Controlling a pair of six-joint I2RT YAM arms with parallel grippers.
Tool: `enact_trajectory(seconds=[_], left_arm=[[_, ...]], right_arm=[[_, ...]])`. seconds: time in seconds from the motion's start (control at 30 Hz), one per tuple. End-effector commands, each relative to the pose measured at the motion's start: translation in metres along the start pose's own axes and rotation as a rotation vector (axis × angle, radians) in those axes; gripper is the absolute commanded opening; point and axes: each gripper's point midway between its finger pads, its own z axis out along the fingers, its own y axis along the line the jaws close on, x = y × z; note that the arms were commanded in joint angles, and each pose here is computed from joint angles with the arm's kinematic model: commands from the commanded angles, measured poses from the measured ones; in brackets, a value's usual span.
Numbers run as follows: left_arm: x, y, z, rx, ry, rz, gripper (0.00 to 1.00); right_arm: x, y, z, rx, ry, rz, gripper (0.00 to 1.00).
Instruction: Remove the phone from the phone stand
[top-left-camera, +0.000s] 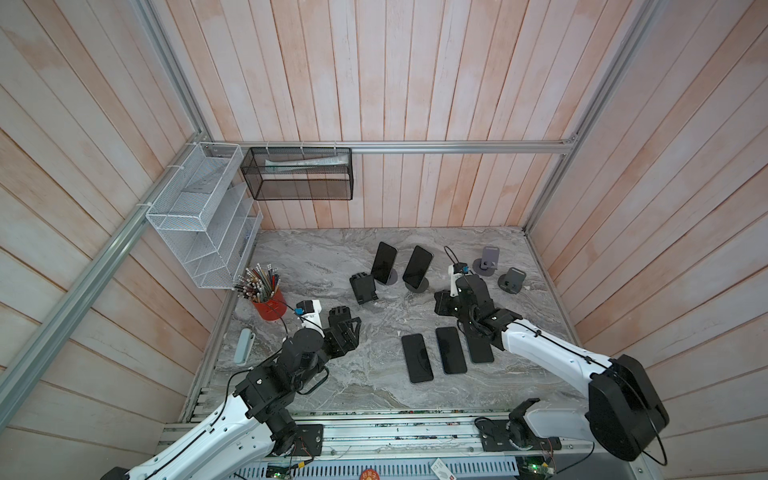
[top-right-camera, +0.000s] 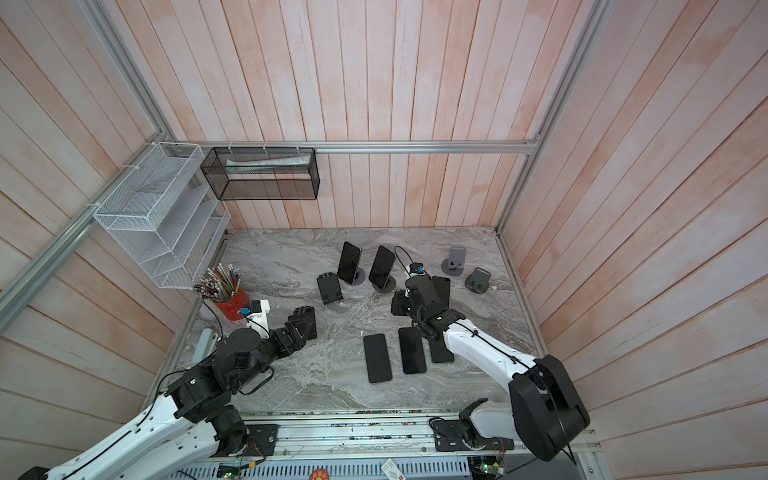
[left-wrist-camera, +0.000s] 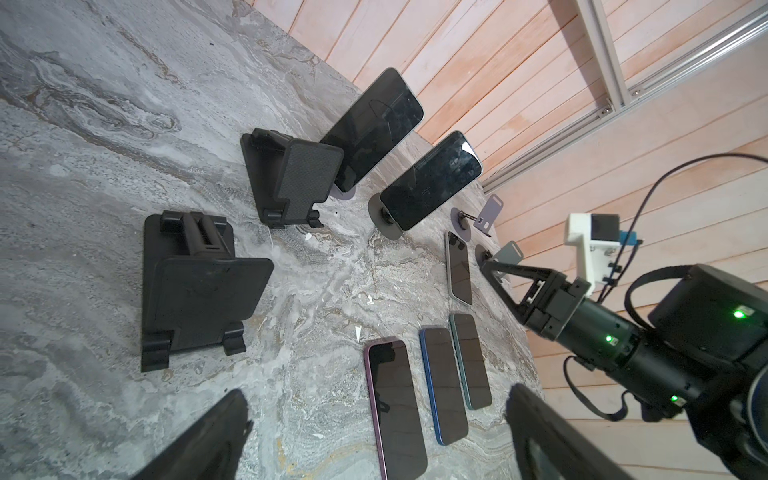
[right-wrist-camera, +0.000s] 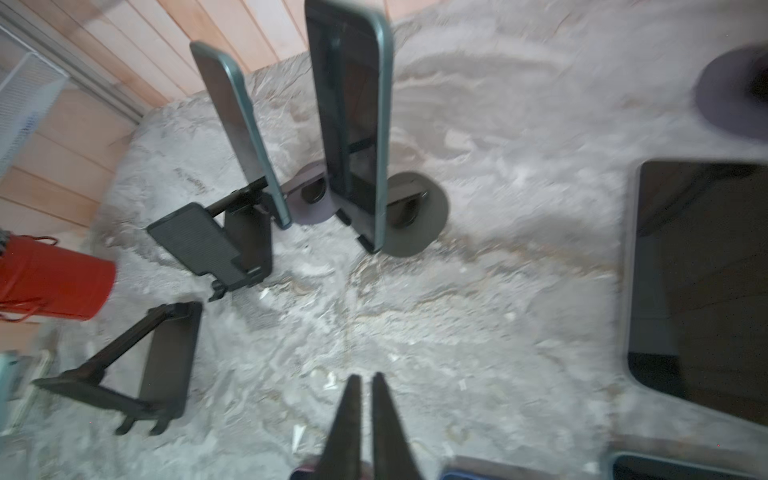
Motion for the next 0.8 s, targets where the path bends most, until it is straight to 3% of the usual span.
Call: enact_trajectory(seconds=[0.0,0.37,0.77], left_arm=[[0.001,0.008,0.003,-0.018,-0.017,-0.023,0.98],[0.005,0.011,0.001,-0.024,0.001,-0.030,0.98],[0.006,0.010,0.000,-0.005,-0.002,-0.039,0.98]], right_arm=[[-0.002,0.029,0.007,-0.138,-0.009,0.033,0.00],[0.009,0.018,0.055,-0.044,0.065,-0.041,0.00],[0.002,0.017,0.077,0.091,0.030,-0.160,0.00]])
